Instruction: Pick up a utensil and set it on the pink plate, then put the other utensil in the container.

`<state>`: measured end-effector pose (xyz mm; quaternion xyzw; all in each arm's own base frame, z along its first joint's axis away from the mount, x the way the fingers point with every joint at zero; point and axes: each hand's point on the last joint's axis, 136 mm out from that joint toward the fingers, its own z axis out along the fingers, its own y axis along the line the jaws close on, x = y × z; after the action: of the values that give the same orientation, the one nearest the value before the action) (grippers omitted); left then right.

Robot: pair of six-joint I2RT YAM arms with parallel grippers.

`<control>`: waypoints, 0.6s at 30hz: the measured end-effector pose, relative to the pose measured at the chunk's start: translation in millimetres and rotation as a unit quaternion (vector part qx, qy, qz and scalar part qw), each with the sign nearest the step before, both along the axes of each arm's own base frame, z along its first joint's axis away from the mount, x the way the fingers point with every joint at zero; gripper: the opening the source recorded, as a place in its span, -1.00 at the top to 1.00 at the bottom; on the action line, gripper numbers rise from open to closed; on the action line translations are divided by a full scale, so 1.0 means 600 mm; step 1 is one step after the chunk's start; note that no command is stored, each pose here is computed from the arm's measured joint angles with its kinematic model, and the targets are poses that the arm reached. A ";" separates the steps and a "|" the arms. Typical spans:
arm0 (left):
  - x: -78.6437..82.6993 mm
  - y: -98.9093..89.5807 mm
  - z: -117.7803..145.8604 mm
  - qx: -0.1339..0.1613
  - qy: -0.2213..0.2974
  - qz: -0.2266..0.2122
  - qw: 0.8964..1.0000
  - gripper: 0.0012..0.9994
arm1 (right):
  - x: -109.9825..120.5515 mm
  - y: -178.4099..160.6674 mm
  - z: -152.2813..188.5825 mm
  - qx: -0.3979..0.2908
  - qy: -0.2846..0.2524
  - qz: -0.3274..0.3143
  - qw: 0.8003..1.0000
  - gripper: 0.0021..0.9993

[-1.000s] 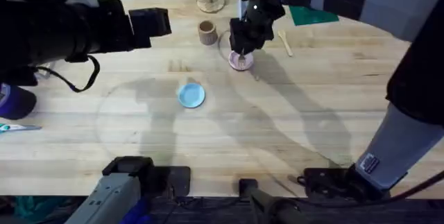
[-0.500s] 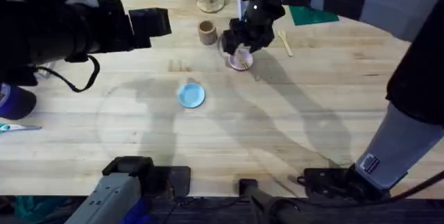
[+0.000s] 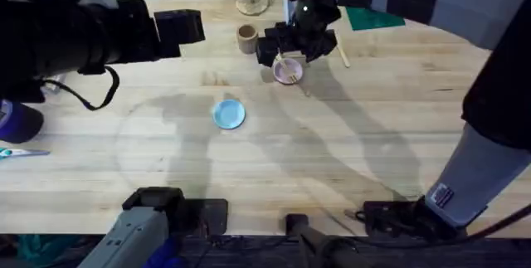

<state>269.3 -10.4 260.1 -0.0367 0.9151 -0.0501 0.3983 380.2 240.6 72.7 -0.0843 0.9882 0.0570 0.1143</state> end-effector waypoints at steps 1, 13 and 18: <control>0.000 0.000 0.000 0.000 0.000 0.000 1.000 -0.99 | 0.000 0.000 0.000 0.000 0.000 0.000 1.000 -0.99; 0.000 0.000 0.000 0.000 0.000 0.000 1.000 -0.99 | 0.018 -0.055 0.084 -0.055 -0.045 0.006 0.997 -0.99; 0.000 0.000 0.000 0.000 0.000 0.000 1.000 -0.99 | 0.056 -0.108 0.167 -0.069 -0.111 -0.032 0.991 -0.99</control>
<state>269.4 -10.4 260.1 -0.0367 0.9151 -0.0501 0.3983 413.9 175.7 173.0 -0.0657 0.9732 -0.0243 0.2188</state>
